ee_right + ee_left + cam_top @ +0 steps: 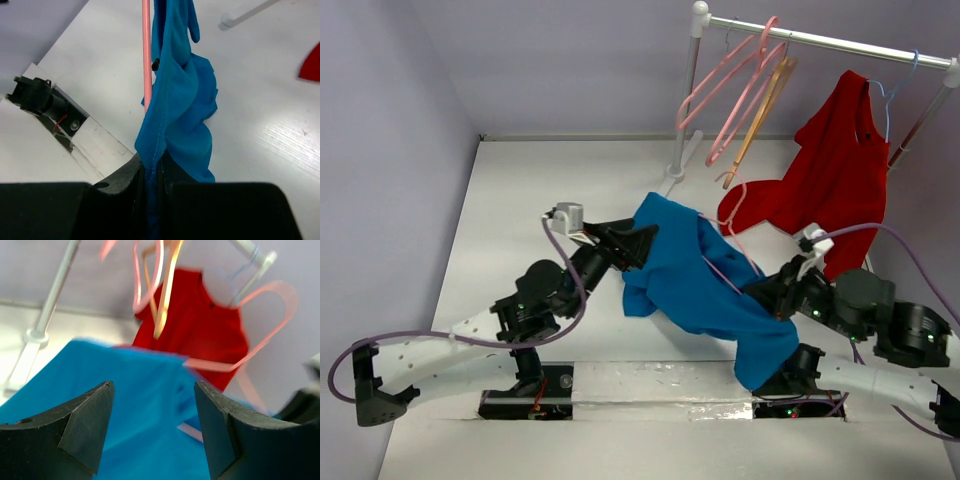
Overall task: Place the t-shirt on the hanger
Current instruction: Place the T-shirt on the hanger, then place the hanger at the clothesline.
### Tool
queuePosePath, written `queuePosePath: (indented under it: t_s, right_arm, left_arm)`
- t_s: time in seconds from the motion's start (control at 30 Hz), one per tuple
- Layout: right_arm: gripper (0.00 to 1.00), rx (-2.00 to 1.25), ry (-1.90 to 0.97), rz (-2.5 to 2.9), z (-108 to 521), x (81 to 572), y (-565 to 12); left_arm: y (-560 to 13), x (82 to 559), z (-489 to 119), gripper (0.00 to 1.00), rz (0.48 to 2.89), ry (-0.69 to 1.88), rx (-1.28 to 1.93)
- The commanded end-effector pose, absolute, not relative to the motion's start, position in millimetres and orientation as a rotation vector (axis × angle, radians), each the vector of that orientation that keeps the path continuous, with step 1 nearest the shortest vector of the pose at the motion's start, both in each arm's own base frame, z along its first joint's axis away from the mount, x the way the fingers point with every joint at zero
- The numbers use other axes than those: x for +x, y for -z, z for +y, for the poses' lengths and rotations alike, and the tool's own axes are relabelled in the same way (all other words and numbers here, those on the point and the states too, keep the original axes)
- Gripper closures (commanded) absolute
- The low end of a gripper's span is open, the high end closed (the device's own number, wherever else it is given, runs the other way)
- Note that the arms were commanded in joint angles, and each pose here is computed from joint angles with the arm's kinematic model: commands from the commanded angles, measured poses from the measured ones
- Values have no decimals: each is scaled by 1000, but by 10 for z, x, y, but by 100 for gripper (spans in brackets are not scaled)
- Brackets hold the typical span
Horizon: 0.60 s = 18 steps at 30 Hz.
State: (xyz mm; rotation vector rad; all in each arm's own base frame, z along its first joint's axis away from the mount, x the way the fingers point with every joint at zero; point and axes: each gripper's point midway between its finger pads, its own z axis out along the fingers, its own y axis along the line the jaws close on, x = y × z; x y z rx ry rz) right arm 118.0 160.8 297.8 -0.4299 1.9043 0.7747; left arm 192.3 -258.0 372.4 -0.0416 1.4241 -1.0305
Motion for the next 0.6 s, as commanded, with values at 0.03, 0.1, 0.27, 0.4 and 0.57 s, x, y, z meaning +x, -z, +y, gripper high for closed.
queuePosePath:
  t_s: [0.03, 0.1, 0.27, 0.4, 0.57]
  right_arm:
    - [100, -259, -771, 1943, 1233, 1114, -3140]
    - [100, -233, -772, 1984, 1216, 1088, -3082]
    - [100, -113, -575, 2142, 1034, 1160, -2786]
    - [100, -21, -475, 2171, 912, 1224, -2741]
    - [100, 106, -395, 2104, 843, 1409, -2854]
  left_arm:
    - [-3740, 1913, -2751, 39, 1424, 1026, 45]
    - [-3678, 1923, -2775, 39, 1444, 1003, 67]
    - [-3678, 1914, -2696, 39, 1445, 984, 68]
    - [-3668, 1891, -2636, 38, 1440, 980, 71]
    - [-3526, 1923, -2627, 35, 1467, 944, 88]
